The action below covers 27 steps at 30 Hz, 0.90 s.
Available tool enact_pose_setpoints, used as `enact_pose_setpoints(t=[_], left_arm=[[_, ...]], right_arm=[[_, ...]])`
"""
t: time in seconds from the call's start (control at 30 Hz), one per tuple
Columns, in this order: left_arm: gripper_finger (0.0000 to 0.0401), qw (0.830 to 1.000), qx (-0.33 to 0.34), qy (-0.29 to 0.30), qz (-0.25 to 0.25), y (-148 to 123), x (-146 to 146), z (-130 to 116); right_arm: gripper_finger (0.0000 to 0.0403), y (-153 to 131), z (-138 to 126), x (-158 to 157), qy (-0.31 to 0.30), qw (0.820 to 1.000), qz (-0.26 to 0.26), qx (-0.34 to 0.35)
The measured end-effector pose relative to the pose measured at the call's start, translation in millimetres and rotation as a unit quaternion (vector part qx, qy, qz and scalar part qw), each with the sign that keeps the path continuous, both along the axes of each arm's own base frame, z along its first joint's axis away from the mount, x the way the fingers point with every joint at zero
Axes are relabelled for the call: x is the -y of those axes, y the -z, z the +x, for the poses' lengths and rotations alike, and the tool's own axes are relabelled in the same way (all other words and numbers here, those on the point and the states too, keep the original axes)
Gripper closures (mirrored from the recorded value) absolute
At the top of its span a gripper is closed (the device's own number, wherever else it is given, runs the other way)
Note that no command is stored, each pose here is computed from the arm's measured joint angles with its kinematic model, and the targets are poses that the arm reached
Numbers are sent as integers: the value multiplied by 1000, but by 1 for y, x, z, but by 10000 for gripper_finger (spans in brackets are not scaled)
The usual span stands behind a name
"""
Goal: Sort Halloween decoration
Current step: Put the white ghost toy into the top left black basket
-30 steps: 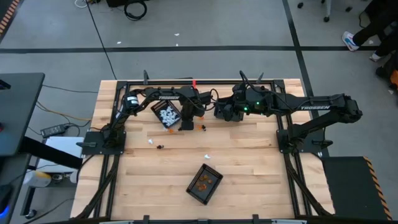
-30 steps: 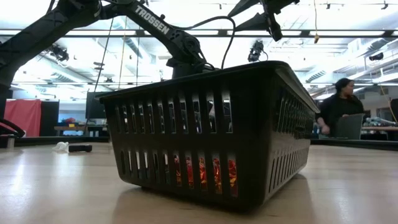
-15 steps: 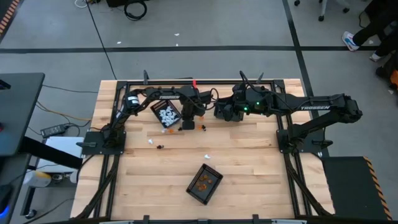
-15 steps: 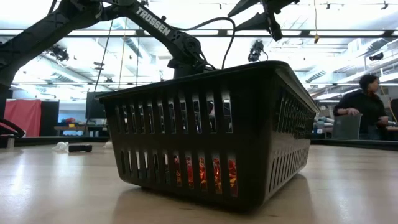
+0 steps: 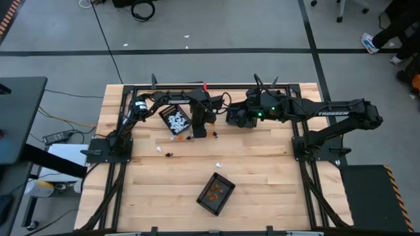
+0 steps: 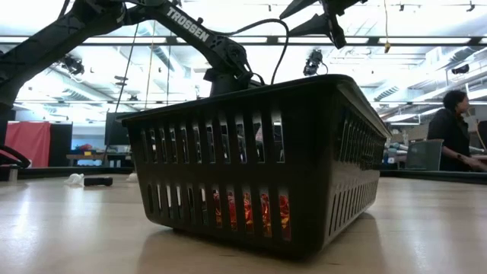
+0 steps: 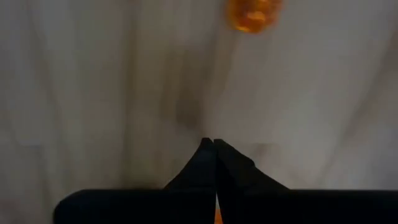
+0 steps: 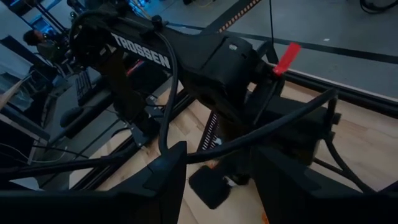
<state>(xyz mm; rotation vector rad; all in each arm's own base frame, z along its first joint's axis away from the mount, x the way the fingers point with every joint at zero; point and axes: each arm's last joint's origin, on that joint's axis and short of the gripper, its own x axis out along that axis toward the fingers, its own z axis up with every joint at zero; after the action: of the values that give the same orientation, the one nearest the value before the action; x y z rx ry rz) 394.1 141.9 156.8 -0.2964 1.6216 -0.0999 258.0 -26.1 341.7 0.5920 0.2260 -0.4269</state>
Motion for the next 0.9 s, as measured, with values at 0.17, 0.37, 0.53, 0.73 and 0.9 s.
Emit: enact_pose_setpoints(t=[0.17,0.37,0.53,0.73,0.9], left_arm=[[400,999,17,-23,-39,-14,4,-2],[401,996,35,-38,-75,-38,14,-7],[400,995,66,14,-70,-68,42,-10],[399,984,170,42,-40,-99,64,-9],[398,983,184,4,-21,-94,71,-37]], right_arm=[[220,-1,-1,0,-2,1000,-4,1],[220,2,-2,-4,-20,999,-15,-22],[220,19,-2,-15,-95,989,-29,-108],[220,51,14,-34,-181,963,-13,-202],[220,57,20,-49,-180,960,-42,-209]])
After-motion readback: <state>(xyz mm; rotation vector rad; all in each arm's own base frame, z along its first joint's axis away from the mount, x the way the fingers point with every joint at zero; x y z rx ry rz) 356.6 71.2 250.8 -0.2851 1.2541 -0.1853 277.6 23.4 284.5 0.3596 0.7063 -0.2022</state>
